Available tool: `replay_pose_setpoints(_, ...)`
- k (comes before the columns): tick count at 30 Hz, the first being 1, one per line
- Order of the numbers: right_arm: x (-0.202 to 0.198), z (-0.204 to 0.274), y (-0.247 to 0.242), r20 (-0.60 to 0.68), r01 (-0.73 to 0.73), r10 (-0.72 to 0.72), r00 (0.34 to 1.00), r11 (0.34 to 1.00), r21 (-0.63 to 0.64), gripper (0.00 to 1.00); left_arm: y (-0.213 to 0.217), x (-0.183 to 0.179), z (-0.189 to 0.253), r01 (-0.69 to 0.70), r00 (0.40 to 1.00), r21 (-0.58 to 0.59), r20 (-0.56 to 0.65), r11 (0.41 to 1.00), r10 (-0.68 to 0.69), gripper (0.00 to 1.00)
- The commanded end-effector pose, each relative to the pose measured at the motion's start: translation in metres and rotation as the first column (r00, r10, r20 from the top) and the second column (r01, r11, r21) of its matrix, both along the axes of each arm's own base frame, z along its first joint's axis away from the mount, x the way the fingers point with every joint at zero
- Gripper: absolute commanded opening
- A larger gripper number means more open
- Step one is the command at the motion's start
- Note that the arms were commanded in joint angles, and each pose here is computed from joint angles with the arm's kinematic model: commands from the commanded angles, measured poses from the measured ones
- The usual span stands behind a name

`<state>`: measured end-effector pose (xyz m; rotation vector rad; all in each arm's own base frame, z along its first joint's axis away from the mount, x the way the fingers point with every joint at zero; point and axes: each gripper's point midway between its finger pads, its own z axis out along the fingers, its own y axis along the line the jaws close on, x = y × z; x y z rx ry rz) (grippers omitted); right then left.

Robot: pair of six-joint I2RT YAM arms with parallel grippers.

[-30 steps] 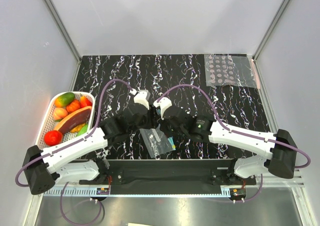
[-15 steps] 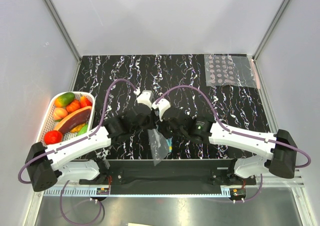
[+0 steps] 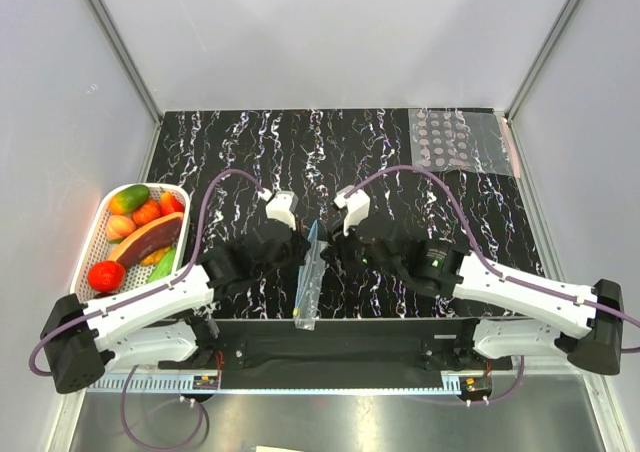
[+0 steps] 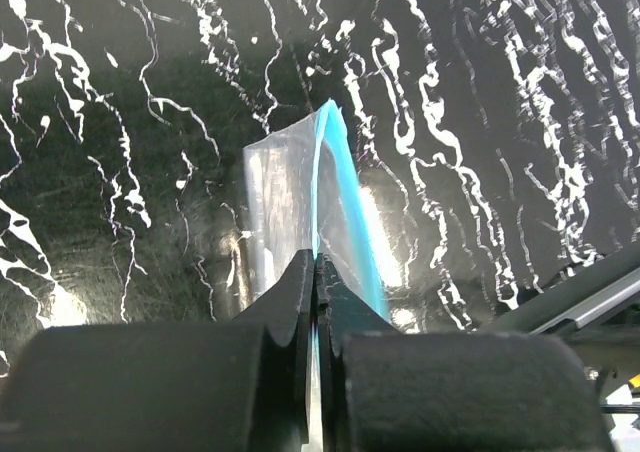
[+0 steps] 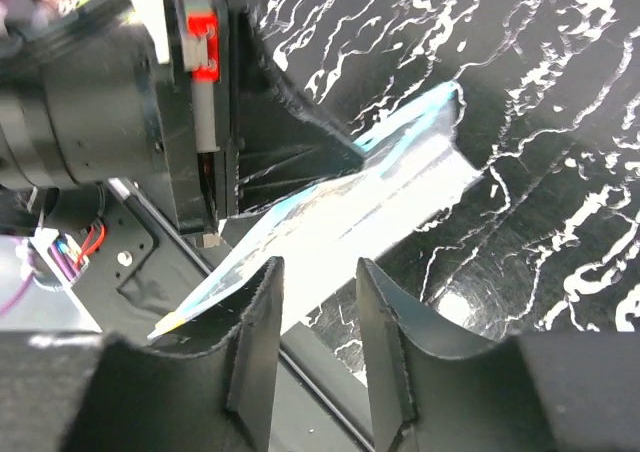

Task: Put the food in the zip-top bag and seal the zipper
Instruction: Open the zipper of the food storage bag at the center of the board.

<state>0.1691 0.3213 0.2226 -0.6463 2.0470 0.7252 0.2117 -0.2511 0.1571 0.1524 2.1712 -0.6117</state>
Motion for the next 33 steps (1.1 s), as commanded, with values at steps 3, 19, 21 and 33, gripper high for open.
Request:
replay_pose_setpoints(3,0.006,0.010,-0.014,-0.036,0.106,-0.108,0.994,0.993,-0.056,0.47,-0.006,0.010,0.025,-0.018,0.997,-0.074,0.077,0.997,0.024,0.00)
replay_pose_setpoints(19,0.016,-0.041,0.020,-0.198,0.204,-0.232,0.952,0.967,-0.154,0.46,0.003,0.007,0.055,-0.049,0.994,-0.127,0.095,0.991,0.062,0.00)
replay_pose_setpoints(21,0.021,-0.053,0.014,-0.180,0.243,-0.281,0.943,0.947,-0.209,0.43,0.006,0.007,0.060,-0.055,0.992,-0.140,0.106,0.989,0.070,0.00)
replay_pose_setpoints(33,0.023,-0.031,0.017,-0.180,0.263,-0.282,0.942,0.957,-0.123,0.41,0.016,0.006,0.064,-0.077,0.988,-0.137,0.120,0.988,0.094,0.00)
